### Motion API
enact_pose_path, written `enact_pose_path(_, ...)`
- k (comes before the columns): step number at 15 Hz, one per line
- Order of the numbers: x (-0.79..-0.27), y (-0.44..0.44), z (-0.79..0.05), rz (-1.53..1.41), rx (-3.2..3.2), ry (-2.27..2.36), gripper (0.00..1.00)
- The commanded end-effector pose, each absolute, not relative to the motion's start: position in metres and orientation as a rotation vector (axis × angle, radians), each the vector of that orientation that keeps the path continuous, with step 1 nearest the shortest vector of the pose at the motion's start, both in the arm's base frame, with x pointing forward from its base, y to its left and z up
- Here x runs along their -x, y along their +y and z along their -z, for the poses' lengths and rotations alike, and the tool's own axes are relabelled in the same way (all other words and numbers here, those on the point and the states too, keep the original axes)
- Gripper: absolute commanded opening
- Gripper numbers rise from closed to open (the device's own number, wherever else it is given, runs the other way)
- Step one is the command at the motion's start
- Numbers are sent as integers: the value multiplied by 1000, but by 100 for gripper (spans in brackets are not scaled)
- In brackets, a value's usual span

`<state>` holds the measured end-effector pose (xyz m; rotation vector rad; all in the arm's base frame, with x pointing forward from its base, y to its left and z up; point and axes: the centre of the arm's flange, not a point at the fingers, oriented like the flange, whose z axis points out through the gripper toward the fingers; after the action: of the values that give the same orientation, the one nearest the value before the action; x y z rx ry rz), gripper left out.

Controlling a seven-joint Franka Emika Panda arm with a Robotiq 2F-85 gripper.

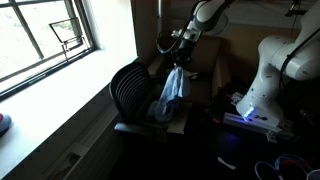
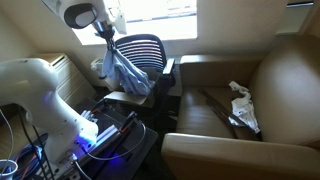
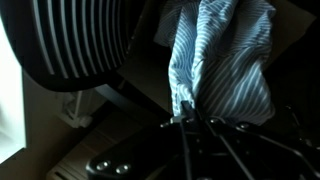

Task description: Put the clothes on the couch on the chair

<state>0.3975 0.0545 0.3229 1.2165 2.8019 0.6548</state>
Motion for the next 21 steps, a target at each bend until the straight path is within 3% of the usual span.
enact_pose_path(1,-411,75,-258,-510,-1162,2929,1)
enact_pose_path(8,-423,161,-279,-681,-870,2794,1)
enact_pose_path(10,-403,167,-304,-622,-915,2818,4)
enact_pose_path(15,-404,170,-323,-709,-889,2760,1)
enact_pose_path(21,-440,193,-265,-614,-755,2622,1)
